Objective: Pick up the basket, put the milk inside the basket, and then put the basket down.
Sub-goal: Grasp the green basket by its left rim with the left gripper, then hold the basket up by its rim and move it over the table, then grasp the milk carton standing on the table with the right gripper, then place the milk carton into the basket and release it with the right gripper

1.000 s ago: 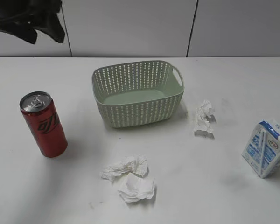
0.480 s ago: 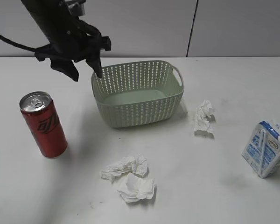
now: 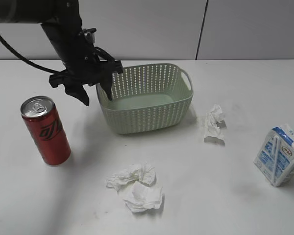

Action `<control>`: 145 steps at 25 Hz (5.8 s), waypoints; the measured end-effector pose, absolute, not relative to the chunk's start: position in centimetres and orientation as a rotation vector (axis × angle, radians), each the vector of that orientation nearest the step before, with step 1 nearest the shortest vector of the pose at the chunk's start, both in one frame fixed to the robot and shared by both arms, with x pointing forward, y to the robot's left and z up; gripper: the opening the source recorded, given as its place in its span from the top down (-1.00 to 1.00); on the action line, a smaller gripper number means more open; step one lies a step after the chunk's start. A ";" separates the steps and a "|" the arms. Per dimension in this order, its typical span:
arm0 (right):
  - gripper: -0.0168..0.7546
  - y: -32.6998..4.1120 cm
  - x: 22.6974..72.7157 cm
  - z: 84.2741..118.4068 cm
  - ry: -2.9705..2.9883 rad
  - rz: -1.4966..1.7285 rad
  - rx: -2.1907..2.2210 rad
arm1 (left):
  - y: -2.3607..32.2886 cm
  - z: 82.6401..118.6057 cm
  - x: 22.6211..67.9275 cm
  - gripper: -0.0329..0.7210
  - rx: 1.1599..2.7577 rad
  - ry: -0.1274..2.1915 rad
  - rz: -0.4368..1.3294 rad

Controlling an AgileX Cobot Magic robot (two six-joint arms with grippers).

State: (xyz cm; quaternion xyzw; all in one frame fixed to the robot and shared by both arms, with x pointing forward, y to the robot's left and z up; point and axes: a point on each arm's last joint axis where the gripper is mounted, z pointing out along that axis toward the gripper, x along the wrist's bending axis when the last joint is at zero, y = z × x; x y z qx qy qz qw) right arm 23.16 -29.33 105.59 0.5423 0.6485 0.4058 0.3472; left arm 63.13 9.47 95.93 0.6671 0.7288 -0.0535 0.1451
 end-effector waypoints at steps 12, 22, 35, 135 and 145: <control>-0.44 -29.3 23.2 105.6 1.682 1.053 1.407 | 9.1 93.5 63.9 -0.08 1.835 2.179 -0.165; -0.44 -29.3 23.2 105.6 1.682 1.053 1.407 | 8.3 93.8 64.4 0.88 1.706 2.161 -0.232; -0.44 -29.3 23.2 105.6 1.682 1.053 1.406 | 9.6 98.2 62.9 0.89 1.793 2.153 -0.153; 0.24 -25.9 51.4 107.6 2.344 0.548 1.705 | 3.7 102.1 55.9 0.89 2.154 1.952 -0.092; 0.24 -18.6 51.6 117.3 2.413 0.790 1.422 | 3.0 102.3 56.0 0.89 2.074 1.934 -0.160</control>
